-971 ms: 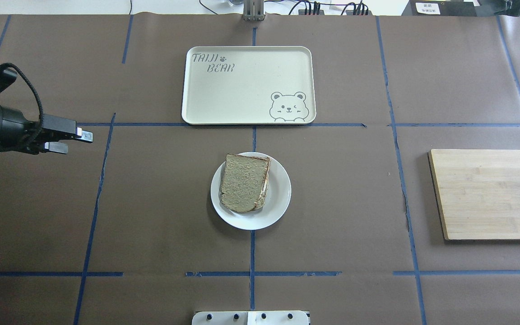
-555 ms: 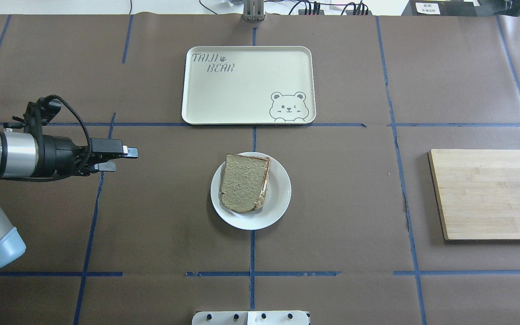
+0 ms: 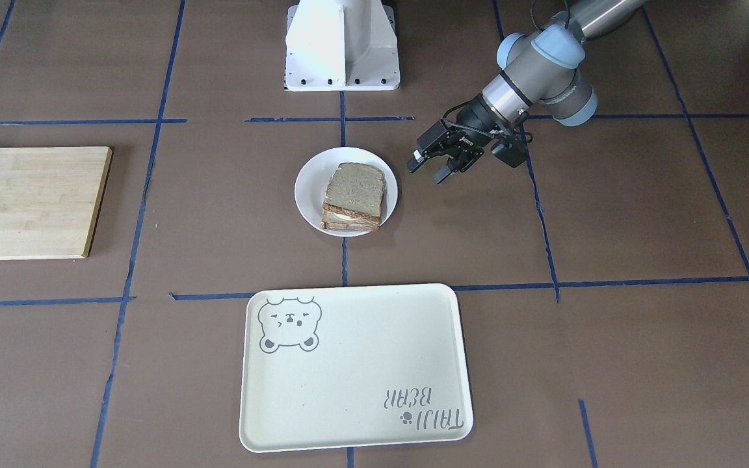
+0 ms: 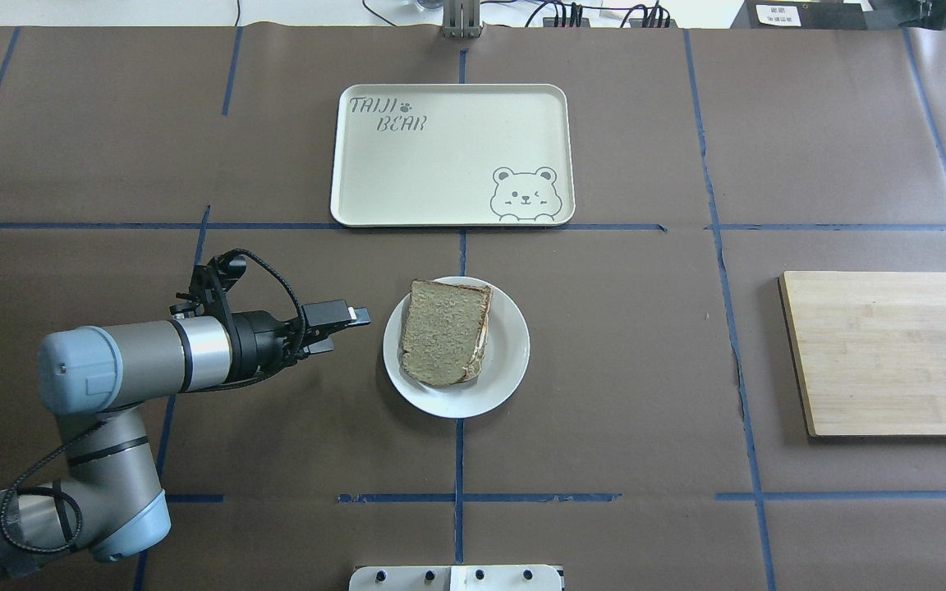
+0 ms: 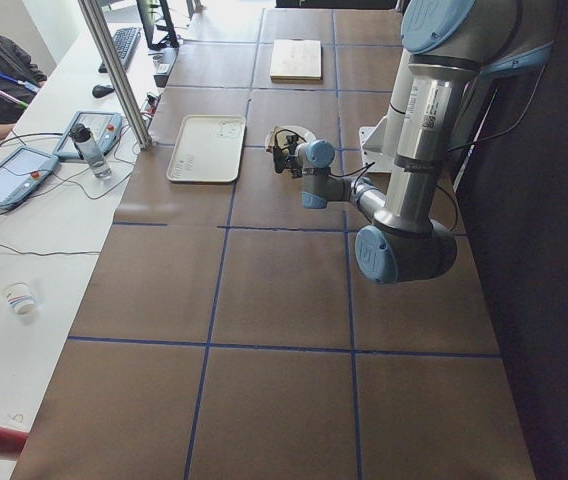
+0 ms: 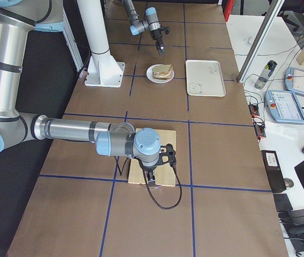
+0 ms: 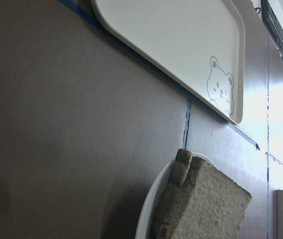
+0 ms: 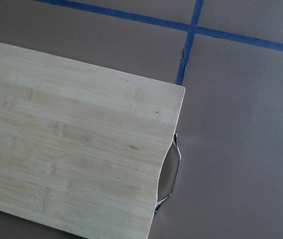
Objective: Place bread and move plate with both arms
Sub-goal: 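Move the left gripper in toward the plate rim nearest it, then grasp the white plate rim with the left gripper, then slide the plate with the left gripper onto the bear tray, then release the plate and withdraw the left arm away from the tray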
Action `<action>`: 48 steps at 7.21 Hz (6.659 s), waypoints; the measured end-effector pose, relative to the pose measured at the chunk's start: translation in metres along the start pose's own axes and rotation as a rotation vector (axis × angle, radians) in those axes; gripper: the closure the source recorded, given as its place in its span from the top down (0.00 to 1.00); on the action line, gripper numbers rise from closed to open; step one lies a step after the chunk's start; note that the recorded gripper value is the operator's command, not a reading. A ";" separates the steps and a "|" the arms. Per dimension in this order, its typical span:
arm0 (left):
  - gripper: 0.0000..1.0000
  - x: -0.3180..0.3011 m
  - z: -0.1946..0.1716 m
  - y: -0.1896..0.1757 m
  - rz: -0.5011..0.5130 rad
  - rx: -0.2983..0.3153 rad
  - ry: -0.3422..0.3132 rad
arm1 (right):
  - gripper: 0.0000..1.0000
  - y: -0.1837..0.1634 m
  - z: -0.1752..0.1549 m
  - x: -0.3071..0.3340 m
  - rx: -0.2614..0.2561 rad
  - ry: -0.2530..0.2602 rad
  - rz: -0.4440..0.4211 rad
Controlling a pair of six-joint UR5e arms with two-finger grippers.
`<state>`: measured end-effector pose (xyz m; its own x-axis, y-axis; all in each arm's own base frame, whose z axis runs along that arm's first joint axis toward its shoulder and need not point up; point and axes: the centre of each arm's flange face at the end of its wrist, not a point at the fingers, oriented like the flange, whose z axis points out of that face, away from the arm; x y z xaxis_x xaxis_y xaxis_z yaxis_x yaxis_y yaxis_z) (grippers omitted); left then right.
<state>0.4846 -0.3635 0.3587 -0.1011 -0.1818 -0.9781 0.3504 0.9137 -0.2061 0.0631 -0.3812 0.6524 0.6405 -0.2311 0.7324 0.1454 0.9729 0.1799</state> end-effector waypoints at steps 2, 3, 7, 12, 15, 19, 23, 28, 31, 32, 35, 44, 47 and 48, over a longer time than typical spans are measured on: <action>0.57 -0.002 0.016 0.009 -0.061 0.007 0.034 | 1.00 0.000 0.000 0.000 0.000 -0.001 -0.001; 0.57 -0.003 0.022 0.014 -0.070 0.001 0.036 | 1.00 0.000 0.000 0.000 0.000 -0.001 -0.001; 0.41 -0.006 0.041 0.021 -0.075 -0.006 0.022 | 1.00 0.001 0.000 -0.001 0.001 -0.001 -0.002; 0.31 -0.011 0.053 0.031 -0.076 -0.020 0.007 | 1.00 0.002 0.000 0.000 0.000 -0.002 -0.002; 0.31 -0.008 0.056 0.033 -0.076 -0.024 0.010 | 1.00 0.003 0.001 0.000 -0.001 -0.002 -0.001; 0.03 -0.007 0.060 0.043 -0.077 -0.018 0.031 | 1.00 0.004 0.001 0.000 -0.002 -0.002 0.000; 0.00 0.011 0.044 0.049 -0.087 -0.029 0.188 | 1.00 0.004 0.000 -0.001 0.000 -0.003 0.000; 0.00 0.028 0.036 -0.010 -0.211 0.092 0.280 | 1.00 0.003 0.000 -0.001 0.002 -0.004 -0.001; 0.00 0.036 0.074 -0.096 -0.294 0.219 0.252 | 1.00 0.002 -0.001 -0.002 0.003 -0.003 -0.002; 0.00 0.038 0.092 -0.125 -0.308 0.262 0.229 | 1.00 0.002 0.000 -0.001 0.002 -0.003 -0.002; 0.04 0.051 0.145 -0.168 -0.320 0.336 0.163 | 1.00 0.002 0.000 -0.001 0.002 -0.003 -0.001; 1.00 0.101 0.066 -0.184 -0.025 0.156 -0.283 | 1.00 0.001 -0.001 -0.002 0.004 -0.003 -0.002; 1.00 0.097 -0.036 -0.153 0.414 0.006 -0.683 | 1.00 0.002 0.000 -0.001 0.000 -0.004 0.002; 1.00 0.090 -0.072 -0.153 0.566 -0.081 -0.803 | 1.00 0.002 0.001 0.000 -0.002 -0.005 0.003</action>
<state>0.3545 -0.4935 0.3044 0.7350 0.1248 -0.6665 0.0837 0.9587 0.2718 0.0625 -0.3791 0.6537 0.6372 -0.2280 0.7362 0.1445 0.9736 0.1764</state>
